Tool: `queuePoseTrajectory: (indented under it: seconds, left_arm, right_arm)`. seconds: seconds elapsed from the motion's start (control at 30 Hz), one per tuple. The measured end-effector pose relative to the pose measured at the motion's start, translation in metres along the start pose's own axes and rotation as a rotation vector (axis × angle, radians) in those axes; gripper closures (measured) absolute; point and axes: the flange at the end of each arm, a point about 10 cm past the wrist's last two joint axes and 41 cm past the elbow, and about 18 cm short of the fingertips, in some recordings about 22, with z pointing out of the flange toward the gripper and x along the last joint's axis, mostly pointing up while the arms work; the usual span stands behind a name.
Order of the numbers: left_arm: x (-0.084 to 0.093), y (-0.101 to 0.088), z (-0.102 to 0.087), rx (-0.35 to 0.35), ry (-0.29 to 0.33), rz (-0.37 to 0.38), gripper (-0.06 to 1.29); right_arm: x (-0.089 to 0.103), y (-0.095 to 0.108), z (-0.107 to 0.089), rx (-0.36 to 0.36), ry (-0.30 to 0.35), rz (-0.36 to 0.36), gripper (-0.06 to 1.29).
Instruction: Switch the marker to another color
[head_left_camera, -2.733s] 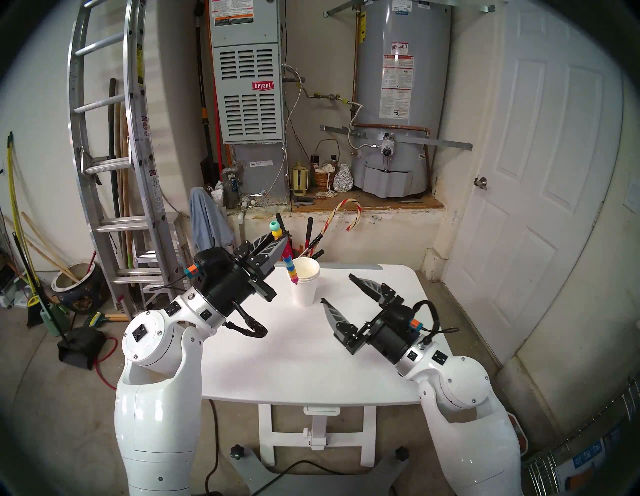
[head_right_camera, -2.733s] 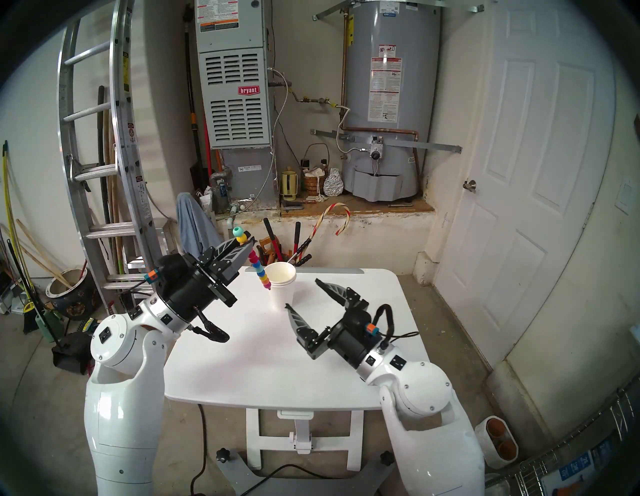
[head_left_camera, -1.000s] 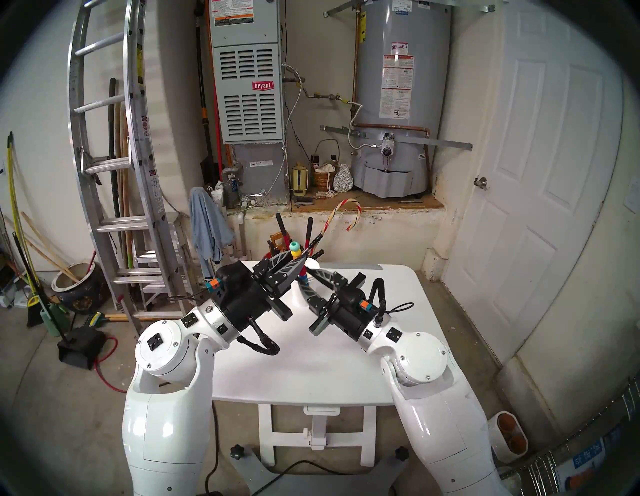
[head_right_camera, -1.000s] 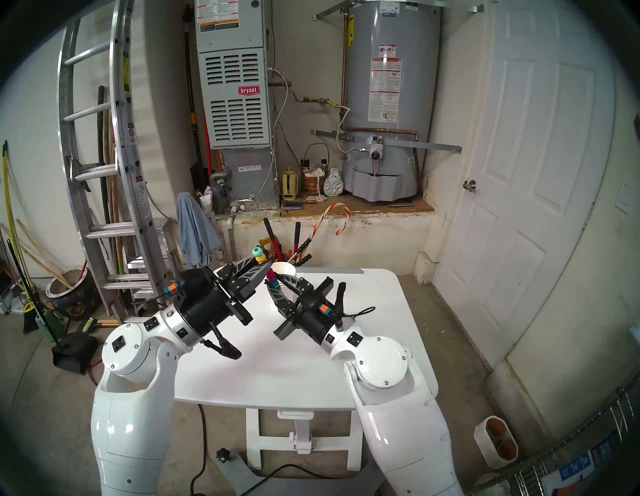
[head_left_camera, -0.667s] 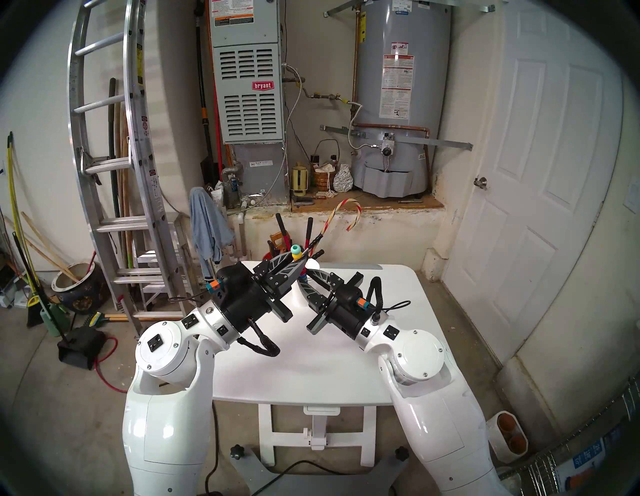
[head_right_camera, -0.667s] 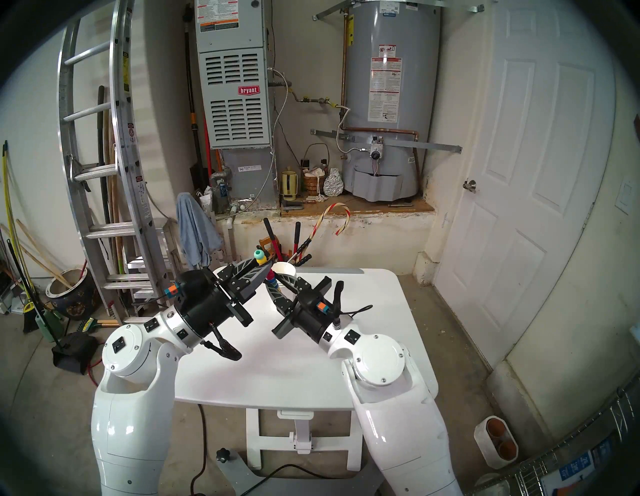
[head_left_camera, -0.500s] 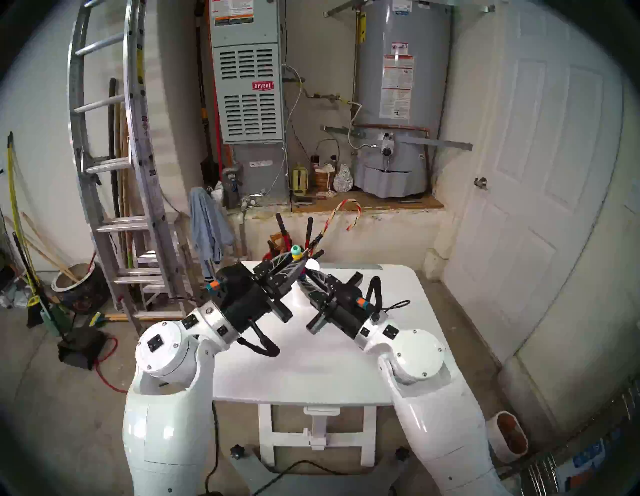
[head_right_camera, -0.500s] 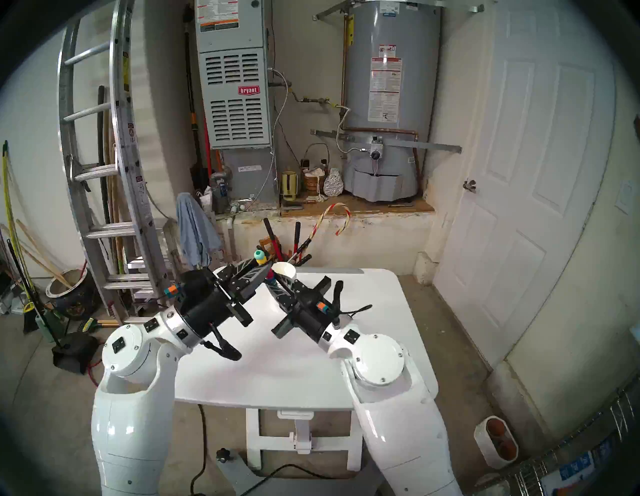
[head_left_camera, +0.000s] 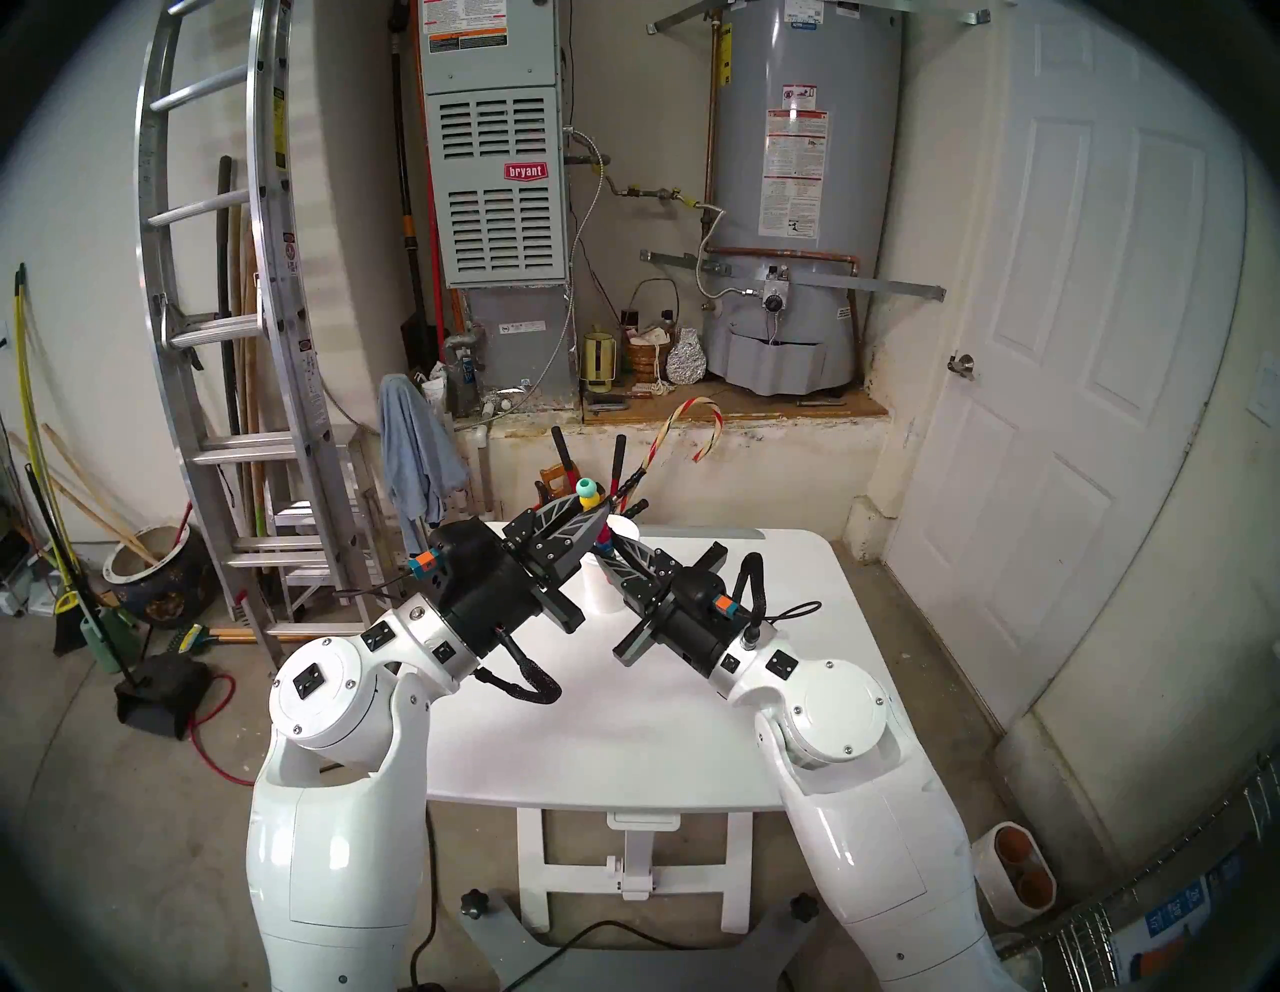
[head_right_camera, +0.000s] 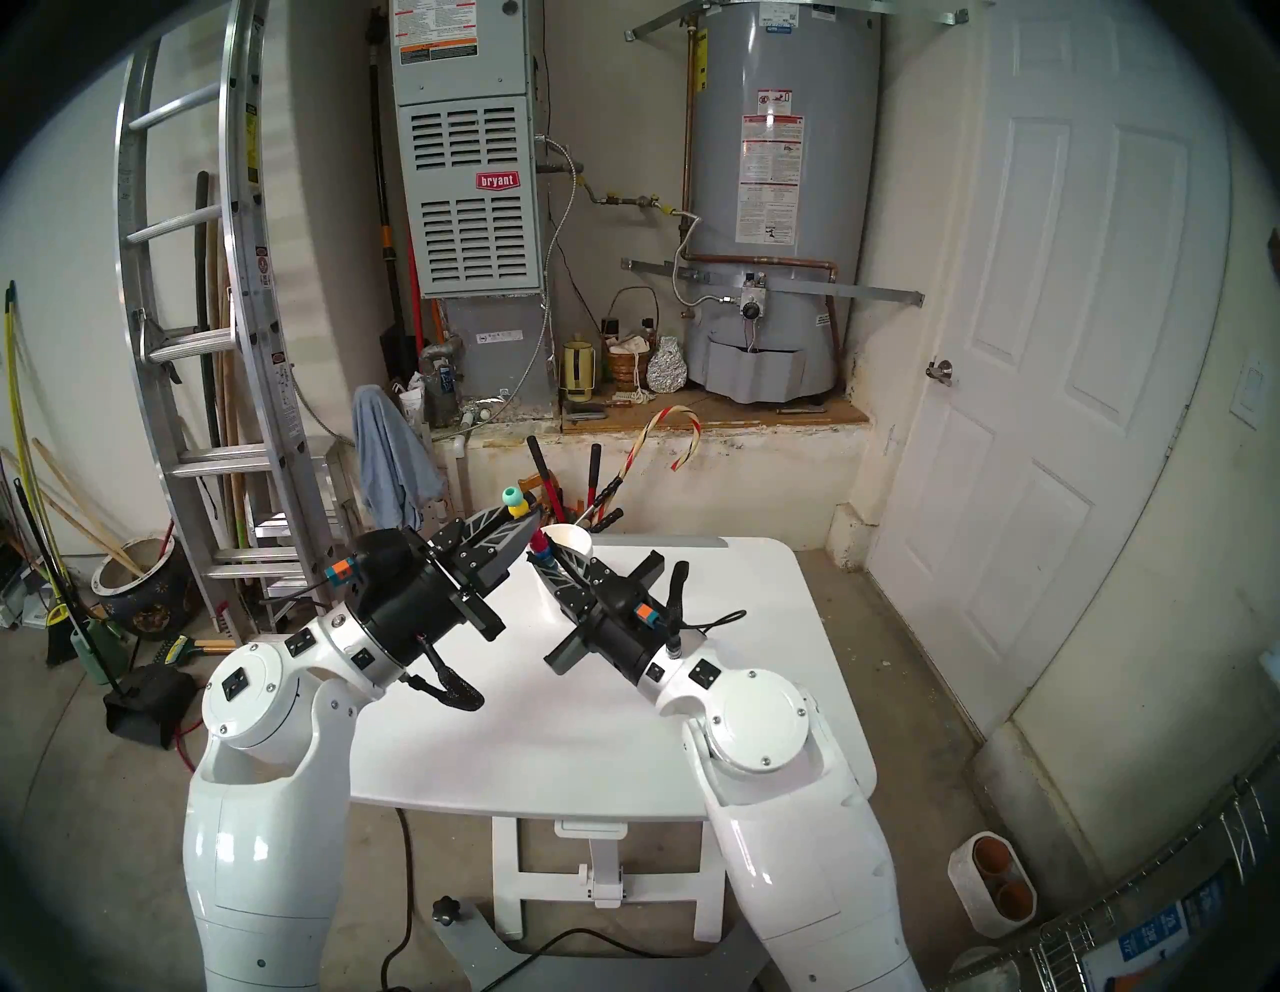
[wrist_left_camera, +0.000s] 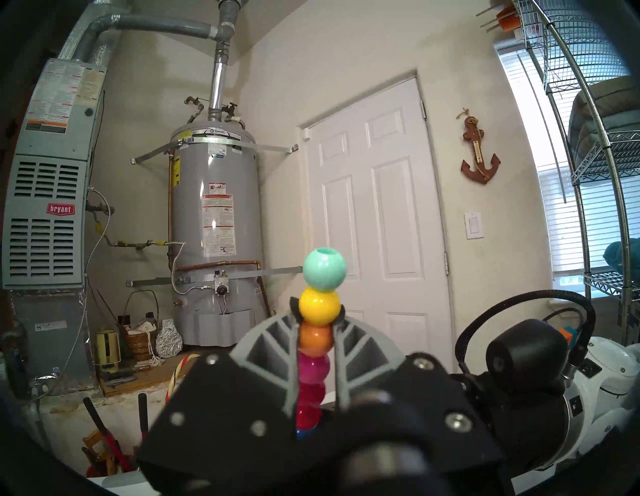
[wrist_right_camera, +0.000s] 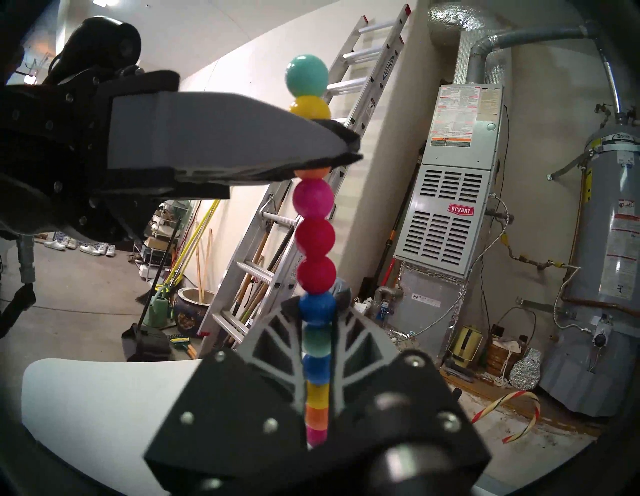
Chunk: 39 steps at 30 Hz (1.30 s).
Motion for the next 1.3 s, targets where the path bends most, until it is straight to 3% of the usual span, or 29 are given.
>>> queuePoseTrajectory:
  seconds: [0.27,0.5,0.73,1.03,1.3]
  left_arm:
    - [0.014,-0.001,0.003,0.004,0.037,0.012,1.08]
    - [0.019,-0.004,0.003,0.012,0.051,0.023,1.09]
    - [0.019,-0.017,-0.006,0.056,0.039,0.069,1.09]
    - [-0.01,-0.037,-0.029,0.114,-0.066,0.136,1.09]
    - [-0.043,-0.039,-0.047,0.116,-0.156,0.163,1.09]
  right_arm:
    - [-0.022,0.001,-0.011,-0.008,-0.054,0.02,1.16]
    - [-0.028,0.002,-0.018,-0.018,-0.07,0.025,1.16]
    - [-0.028,0.017,-0.04,-0.085,-0.074,0.032,1.16]
    - [-0.015,0.047,-0.075,-0.231,-0.03,0.057,1.16]
    - [0.013,0.058,-0.075,-0.31,0.071,0.097,1.16]
